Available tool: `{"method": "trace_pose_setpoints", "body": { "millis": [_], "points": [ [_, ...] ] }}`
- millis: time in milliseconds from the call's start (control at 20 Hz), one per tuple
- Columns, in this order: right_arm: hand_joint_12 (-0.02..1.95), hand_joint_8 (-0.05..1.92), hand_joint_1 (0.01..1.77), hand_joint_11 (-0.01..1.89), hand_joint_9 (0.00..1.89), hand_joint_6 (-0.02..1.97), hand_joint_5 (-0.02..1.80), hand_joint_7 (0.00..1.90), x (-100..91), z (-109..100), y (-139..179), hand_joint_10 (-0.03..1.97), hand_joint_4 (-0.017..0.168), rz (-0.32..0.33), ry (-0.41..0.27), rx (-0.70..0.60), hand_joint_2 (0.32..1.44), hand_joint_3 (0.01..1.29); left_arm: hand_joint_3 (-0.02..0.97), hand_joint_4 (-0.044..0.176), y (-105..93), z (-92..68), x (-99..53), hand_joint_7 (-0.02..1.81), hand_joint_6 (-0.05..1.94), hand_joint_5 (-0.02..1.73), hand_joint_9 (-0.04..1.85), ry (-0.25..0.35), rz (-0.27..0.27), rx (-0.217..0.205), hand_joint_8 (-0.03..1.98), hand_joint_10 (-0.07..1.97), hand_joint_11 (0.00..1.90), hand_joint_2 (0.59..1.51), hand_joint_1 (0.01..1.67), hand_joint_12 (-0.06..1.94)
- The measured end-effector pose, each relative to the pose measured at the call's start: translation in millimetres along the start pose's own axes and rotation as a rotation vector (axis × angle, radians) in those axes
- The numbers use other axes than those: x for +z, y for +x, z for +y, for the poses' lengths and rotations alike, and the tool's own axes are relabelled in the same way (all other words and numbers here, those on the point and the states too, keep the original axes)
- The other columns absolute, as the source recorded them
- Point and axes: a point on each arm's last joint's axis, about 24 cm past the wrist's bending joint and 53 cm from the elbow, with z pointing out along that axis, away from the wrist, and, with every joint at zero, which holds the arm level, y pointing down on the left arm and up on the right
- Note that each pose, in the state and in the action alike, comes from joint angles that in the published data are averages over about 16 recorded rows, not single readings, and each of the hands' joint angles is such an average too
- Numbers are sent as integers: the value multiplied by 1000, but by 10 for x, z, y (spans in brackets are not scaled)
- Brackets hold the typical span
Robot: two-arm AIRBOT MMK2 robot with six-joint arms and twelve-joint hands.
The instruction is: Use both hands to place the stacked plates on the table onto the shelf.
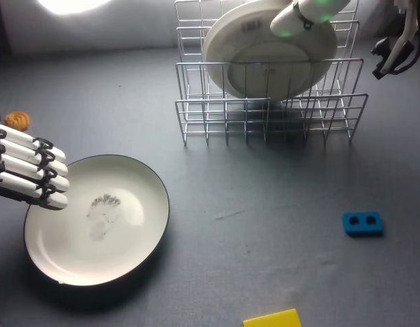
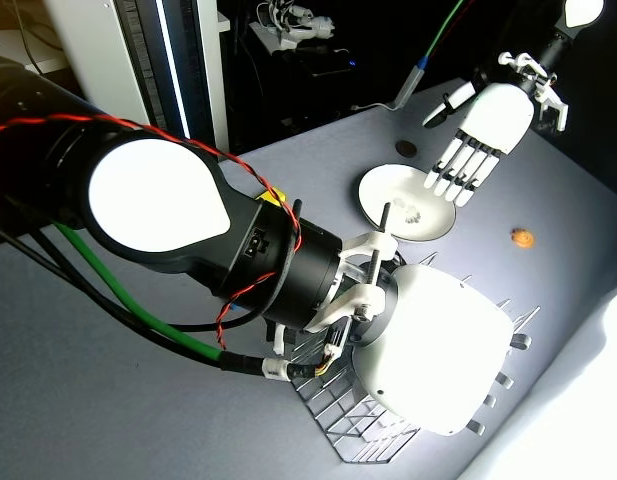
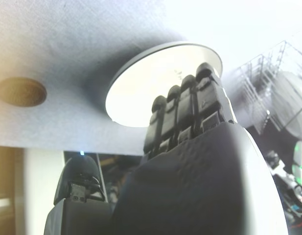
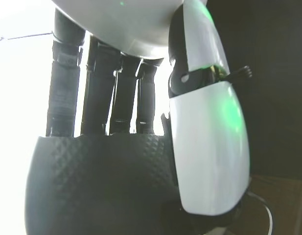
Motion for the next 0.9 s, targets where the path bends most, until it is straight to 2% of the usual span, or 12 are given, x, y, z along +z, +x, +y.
{"method": "trace_pose_setpoints", "body": {
  "millis": [300,600,700,900],
  "points": [
    [1302,407,1068,611,1109,479,685,946,-55,146,-75,-6,-4,-8,-33,-47,1083,15,14,1,20,56,14,44,9,59,20,-17,4,1,9,4,17,1197,18,10],
    [1380,156,928,406,939,178,636,866,-219,552,84,-6,-2,15,-122,-299,1103,14,14,1,56,128,50,51,9,61,23,-35,14,-1,9,3,17,1198,19,10],
    [1334,128,889,338,848,150,584,792,-281,707,218,-6,0,27,-156,-402,1103,14,14,0,67,150,67,50,9,62,21,-40,17,-1,9,0,17,1199,19,9],
    [1073,80,894,219,602,104,425,567,-420,1002,562,-5,1,54,-228,-614,1057,14,14,0,105,189,109,50,9,63,14,-48,27,-7,9,-5,19,1200,18,9]
  ]
}}
